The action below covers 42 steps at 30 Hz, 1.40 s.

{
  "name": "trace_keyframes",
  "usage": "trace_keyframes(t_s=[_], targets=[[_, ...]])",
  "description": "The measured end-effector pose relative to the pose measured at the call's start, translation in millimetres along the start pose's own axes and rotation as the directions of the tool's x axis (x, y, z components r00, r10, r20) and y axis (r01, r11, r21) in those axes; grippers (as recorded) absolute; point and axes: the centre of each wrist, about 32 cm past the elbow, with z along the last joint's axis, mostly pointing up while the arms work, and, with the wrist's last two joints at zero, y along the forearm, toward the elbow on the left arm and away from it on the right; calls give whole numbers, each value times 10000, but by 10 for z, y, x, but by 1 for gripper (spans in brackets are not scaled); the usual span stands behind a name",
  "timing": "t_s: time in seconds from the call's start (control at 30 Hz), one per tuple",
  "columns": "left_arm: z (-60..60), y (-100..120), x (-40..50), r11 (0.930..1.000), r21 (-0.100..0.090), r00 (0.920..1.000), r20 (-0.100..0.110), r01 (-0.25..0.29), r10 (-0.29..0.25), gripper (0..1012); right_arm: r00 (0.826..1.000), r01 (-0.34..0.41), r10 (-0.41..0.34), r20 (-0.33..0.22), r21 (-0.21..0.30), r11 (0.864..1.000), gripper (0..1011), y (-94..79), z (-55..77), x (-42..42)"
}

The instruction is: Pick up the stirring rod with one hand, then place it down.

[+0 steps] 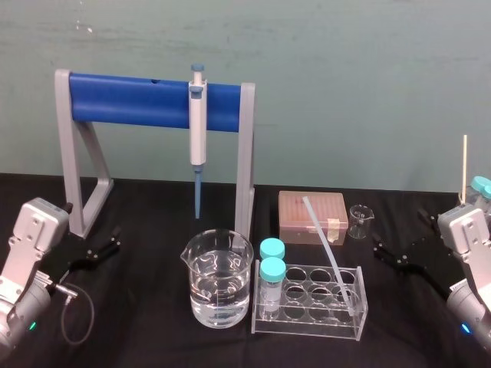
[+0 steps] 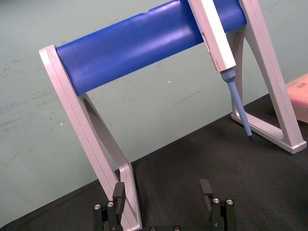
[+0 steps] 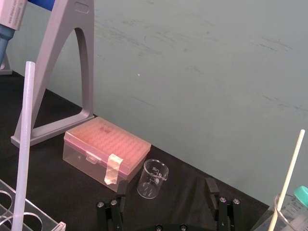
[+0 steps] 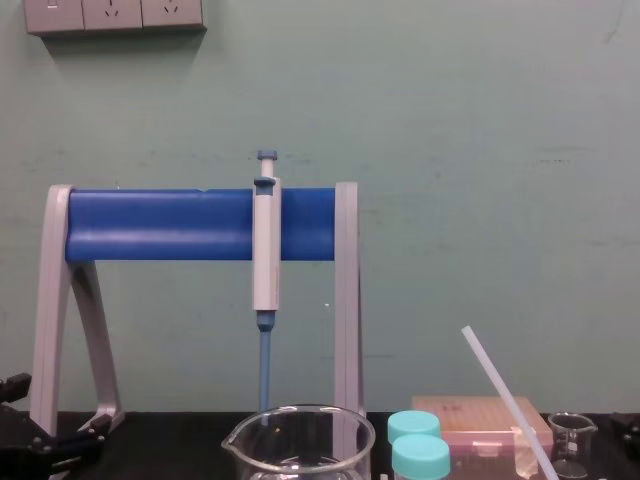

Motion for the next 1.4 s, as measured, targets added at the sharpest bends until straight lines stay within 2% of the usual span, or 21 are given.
trace_keyframes(t_s=[1.4], targets=[[0, 0, 0, 10000, 0, 10000, 0, 0, 0, 1000, 10000, 0, 0, 0, 0, 10000, 1003, 0, 0, 0]])
